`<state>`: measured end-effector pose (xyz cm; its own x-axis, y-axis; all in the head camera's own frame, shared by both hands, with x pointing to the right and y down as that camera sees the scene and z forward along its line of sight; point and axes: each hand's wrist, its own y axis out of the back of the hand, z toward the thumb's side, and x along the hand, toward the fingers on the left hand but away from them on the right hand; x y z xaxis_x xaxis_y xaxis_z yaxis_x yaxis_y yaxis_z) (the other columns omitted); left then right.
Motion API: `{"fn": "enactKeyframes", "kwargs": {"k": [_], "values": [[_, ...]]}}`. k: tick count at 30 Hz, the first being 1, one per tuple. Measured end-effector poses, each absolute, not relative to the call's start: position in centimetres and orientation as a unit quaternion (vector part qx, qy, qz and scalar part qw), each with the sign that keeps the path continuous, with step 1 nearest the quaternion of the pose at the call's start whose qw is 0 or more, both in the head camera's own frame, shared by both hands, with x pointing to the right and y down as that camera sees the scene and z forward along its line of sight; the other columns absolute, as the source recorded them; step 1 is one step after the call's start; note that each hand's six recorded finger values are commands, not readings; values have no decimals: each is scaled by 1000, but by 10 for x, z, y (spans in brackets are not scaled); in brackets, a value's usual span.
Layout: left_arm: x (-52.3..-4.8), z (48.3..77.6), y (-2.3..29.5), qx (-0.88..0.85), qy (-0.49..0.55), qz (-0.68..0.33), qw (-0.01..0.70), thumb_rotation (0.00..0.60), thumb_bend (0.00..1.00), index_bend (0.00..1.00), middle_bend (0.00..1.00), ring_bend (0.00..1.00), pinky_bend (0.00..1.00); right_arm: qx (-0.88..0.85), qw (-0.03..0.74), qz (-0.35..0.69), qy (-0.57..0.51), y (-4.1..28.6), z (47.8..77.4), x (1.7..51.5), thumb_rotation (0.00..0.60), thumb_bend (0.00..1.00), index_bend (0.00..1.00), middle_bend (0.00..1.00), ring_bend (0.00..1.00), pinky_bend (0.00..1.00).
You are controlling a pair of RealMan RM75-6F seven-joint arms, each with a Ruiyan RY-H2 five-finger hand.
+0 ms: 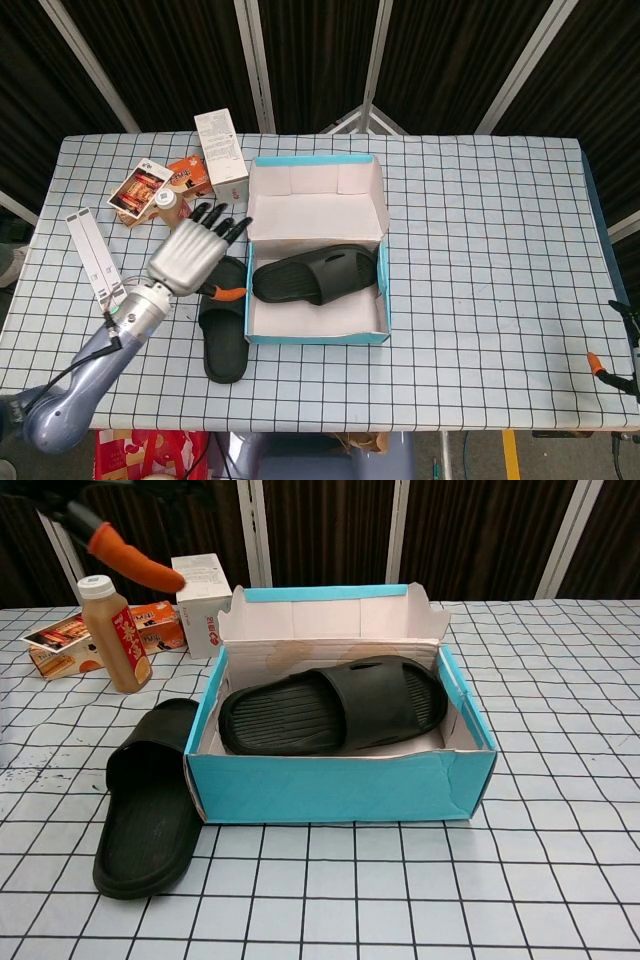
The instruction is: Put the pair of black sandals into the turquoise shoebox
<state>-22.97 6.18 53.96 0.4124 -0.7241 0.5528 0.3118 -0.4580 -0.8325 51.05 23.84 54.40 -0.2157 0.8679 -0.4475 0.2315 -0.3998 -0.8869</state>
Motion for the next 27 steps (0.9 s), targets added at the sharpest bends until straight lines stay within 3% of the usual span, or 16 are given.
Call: {"fn": "enactKeyframes", "kwargs": {"k": [5,12,21,27], "values": [[-284,561,77,-693,167,-566,414,189,244,46,185,73,111,-571,259,612,-482,239,544,510,600,318,161,200,254,194],[-333,595,97,-682,127,-609,386,192,243,33,179,65,101,-570,259,613,-482,239,544,511,600,318,161,200,254,193],[-332,628,110,-693,108,-608,373,192,232,4,145,65,114,-570,258,614,-482,238,544,511,600,317,167,200,254,193],[-323,646,116,-707,107,-597,364,191,233,0,37,65,115,-568,252,618,-482,239,544,514,600,318,179,200,257,194]]}}
